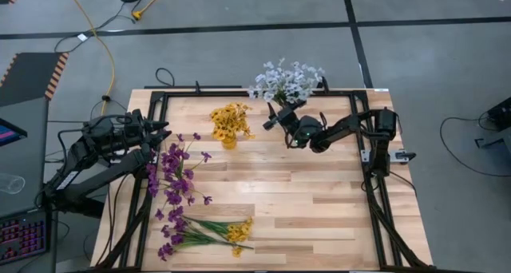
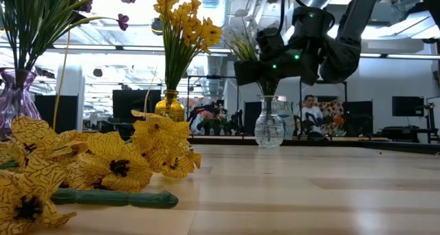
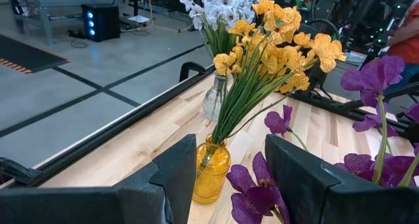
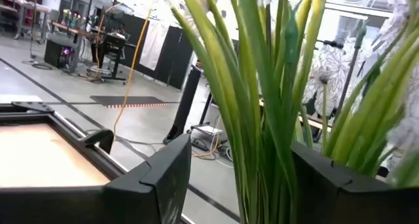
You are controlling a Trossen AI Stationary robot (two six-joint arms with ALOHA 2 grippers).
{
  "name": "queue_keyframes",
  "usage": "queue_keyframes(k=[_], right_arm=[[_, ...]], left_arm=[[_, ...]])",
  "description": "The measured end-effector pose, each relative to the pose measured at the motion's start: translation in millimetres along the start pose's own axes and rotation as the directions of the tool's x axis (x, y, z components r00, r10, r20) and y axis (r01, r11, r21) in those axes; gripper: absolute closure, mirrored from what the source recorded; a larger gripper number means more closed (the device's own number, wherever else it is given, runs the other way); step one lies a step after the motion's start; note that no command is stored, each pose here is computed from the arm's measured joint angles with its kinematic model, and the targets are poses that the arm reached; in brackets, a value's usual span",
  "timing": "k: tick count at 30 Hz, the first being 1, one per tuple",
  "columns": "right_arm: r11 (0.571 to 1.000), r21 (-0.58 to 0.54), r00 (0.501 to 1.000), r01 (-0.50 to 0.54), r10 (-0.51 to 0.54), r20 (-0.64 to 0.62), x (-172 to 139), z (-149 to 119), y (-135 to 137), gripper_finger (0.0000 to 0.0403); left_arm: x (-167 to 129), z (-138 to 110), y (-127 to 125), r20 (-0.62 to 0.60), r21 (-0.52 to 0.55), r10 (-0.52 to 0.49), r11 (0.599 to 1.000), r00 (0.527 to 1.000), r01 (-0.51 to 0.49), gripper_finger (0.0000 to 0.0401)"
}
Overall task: Sort flowers into vase by color
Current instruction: Put the white flowers into the transparent vase
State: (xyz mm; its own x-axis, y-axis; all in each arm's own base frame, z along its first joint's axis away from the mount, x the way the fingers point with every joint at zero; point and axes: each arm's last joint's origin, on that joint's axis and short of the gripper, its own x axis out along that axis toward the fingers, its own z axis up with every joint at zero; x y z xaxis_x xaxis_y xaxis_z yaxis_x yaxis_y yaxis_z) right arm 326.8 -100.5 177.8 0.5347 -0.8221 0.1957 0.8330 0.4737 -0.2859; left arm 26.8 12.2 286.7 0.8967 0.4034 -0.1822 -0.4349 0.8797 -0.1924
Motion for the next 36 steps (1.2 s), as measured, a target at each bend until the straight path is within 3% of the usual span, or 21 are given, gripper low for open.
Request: queue_keyframes(k=[10, 16, 24, 31, 36], right_arm=[[1.0, -0.001, 1.0, -0.017, 0.018, 0.014, -4.4, 4.5, 5.4, 0.0163], [0.99, -0.142, 0.999, -0.014, 0.018, 0.027, -12.3, 10.5, 11.7, 0.0163], [0.984, -0.178, 0.999, -0.019, 0.024, 0.027, -15.1, 11.8, 14.3, 0.0163], [0.956, -0.292, 0.999, -0.01, 0.021, 0.033, -15.1, 12.5, 13.9, 0.0163], [0.961, -0.277, 0.997, 0.018, 0.003, 0.073, -15.4, 17.2, 11.3, 0.0163]], left_arm=[[0.0, 0.0, 0.0, 0.0, 0.0, 0.0, 1.0, 1.0, 0.0, 0.0232], [0.0, 0.0, 0.0, 0.0, 0.0, 0.0, 1.0, 1.0, 0.0, 0.0232], [0.1, -0.1, 0.0, 0.0, 0.0, 0.0, 1.0, 1.0, 0.0, 0.0232], [0.0, -0.8, 0.1, -0.008, -0.001, 0.001, 1.0, 1.0, -0.001, 0.0232], [0.1, -1.8, 0.3, -0.018, -0.003, 0.003, 1.0, 1.0, -0.003, 0.0232]])
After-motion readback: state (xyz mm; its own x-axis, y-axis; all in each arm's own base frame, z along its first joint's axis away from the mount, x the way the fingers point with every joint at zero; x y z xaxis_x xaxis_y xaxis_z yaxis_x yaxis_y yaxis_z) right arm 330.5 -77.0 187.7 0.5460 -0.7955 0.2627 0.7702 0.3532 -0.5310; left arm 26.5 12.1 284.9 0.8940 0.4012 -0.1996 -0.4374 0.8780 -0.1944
